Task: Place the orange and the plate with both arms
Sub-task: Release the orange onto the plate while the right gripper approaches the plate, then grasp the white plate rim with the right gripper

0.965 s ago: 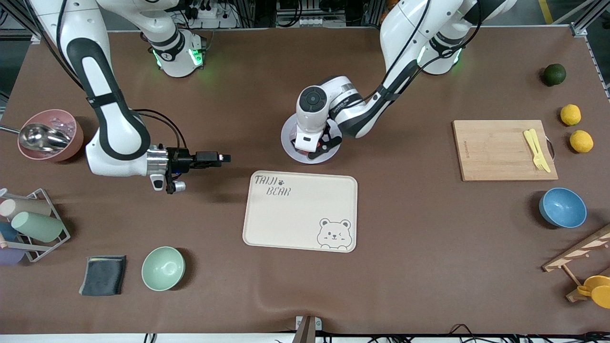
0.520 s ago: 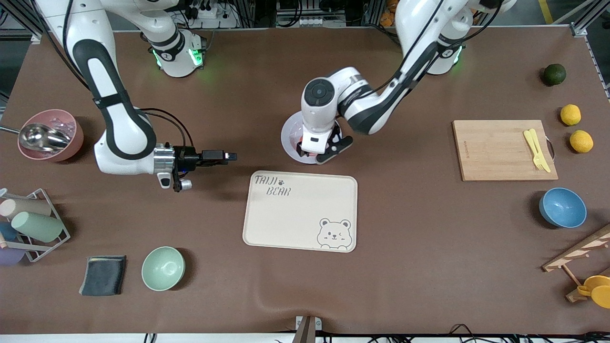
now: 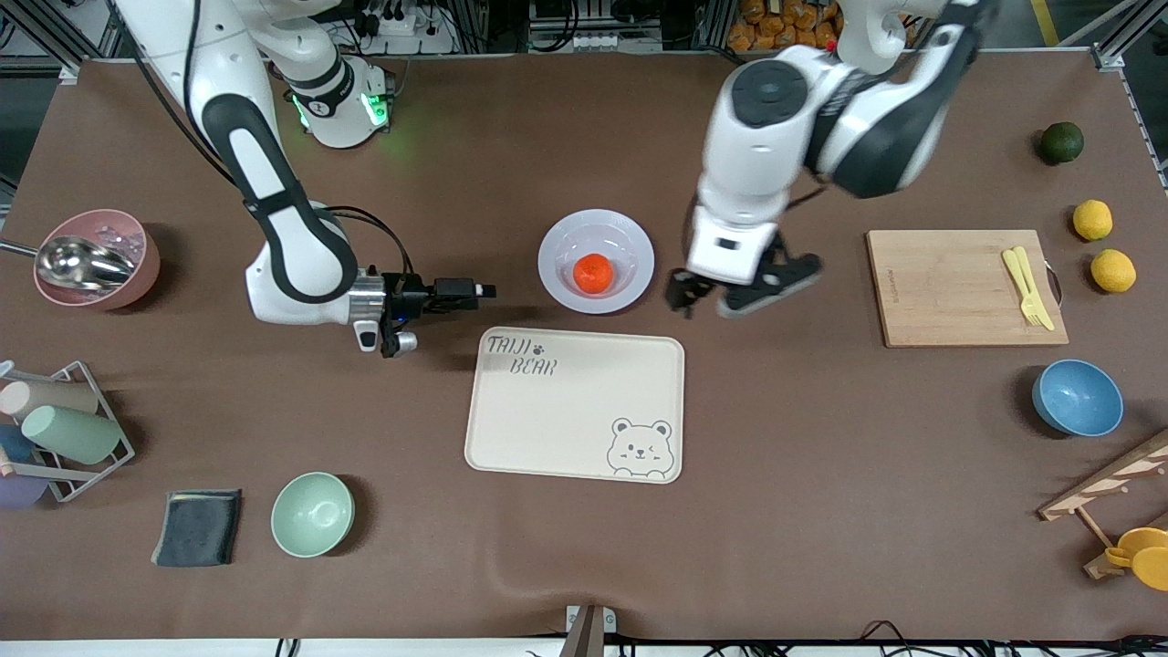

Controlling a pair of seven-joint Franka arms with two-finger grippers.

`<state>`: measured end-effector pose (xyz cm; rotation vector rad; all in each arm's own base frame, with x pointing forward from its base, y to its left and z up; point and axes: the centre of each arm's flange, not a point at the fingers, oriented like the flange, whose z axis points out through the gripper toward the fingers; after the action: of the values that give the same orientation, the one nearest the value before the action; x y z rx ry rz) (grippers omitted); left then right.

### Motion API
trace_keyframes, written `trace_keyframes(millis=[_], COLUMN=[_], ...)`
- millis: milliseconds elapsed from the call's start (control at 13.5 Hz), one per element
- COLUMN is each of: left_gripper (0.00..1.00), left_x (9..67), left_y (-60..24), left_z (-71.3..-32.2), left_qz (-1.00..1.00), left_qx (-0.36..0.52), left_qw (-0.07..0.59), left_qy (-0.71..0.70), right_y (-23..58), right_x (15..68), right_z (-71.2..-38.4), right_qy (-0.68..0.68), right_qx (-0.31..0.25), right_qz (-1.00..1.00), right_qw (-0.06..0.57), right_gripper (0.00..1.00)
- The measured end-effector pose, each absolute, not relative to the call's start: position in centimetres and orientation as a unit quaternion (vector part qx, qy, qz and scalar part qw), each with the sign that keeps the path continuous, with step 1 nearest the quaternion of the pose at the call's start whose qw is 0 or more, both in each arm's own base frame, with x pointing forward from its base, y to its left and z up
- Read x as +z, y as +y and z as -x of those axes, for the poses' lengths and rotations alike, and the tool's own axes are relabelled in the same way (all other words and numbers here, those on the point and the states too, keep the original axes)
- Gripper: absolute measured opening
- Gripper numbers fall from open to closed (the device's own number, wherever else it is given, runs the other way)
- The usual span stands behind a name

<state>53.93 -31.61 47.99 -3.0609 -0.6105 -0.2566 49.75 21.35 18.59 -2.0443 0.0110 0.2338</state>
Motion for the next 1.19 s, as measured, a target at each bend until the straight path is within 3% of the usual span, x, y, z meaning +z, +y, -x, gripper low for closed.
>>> trace_keyframes(millis=[445, 817, 1188], left_gripper=[1.00, 1.00, 1.00], left_x=[55.8, 60.4, 62.0], left_y=[-17.0, -8.0, -5.1], left_z=[-58.3, -57.0, -56.5], left_qz=[0.991, 0.996, 0.994], left_qx=[-0.027, -0.011, -0.019], left_qw=[0.011, 0.009, 0.002], left_qy=[-0.133, -0.087, -0.105], right_y=[24.1, 26.7, 27.1], right_x=[15.7, 15.3, 14.1], right_z=[-48.1, -46.8, -45.5], right_qy=[0.013, 0.014, 0.010], right_qx=[0.086, 0.087, 0.089], right_qz=[0.840, 0.843, 0.845], right_qw=[0.536, 0.530, 0.528], right_gripper=[0.91, 0.87, 0.79])
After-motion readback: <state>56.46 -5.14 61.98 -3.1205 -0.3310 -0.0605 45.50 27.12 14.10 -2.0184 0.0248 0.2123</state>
